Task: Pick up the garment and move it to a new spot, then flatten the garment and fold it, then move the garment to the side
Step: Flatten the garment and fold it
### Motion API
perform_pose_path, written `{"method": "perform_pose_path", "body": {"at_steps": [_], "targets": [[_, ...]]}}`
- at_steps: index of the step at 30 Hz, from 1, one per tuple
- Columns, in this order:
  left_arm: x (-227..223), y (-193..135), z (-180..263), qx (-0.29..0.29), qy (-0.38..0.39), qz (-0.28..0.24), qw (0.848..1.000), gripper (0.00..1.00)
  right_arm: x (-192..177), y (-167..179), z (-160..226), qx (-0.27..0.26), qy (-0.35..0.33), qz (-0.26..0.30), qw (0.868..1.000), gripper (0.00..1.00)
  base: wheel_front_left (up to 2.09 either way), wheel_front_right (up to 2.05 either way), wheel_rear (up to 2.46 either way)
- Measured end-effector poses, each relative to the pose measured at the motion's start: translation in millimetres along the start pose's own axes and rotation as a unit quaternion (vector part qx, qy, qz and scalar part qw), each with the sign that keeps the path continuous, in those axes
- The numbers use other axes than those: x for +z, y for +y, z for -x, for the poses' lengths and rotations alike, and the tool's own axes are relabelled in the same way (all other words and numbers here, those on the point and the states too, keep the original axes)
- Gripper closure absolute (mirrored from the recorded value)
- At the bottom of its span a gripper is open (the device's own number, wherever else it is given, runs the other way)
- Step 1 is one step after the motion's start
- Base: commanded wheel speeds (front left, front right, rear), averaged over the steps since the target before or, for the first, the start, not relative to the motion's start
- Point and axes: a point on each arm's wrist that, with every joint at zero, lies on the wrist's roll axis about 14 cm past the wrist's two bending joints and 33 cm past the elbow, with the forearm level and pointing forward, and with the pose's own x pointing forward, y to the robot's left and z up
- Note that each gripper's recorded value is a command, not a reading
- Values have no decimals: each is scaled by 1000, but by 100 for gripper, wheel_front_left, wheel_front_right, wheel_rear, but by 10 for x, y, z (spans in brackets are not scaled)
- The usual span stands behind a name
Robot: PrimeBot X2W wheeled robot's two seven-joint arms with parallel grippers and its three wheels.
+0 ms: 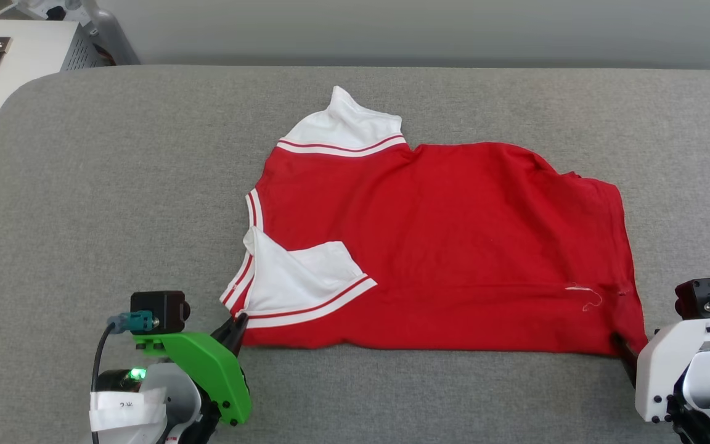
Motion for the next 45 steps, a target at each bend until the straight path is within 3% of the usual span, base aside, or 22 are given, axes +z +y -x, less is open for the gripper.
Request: {"method": "perform_pose_path", "body": {"at_steps": [11, 13, 14, 21, 36, 45], "targets": [[21, 66, 28, 10, 1, -6, 1000, 100, -119, 4, -253, -4, 32, -18, 999, 0, 0, 0, 0], [-5, 69, 24, 10, 5, -7, 1000, 100, -169, 15, -266, 0, 41, -23, 999, 88, 0, 0, 0], [-38, 77, 22, 12, 11, -9, 1000, 100, -183, 23, -265, 1, 42, -21, 999, 100, 0, 0, 0], [-117, 95, 113, 14, 20, -22, 999, 100, -142, -29, -106, -4, 13, -26, 1000, 100, 0, 0, 0], [-557, 111, 463, 21, 60, -7, 998, 100, -491, -96, 453, -23, 12, -64, 998, 100, 0, 0, 0], [-784, 133, 436, 27, 97, -4, 995, 100, -574, -115, 503, -28, 23, -74, 997, 100, 0, 0, 0]]}}
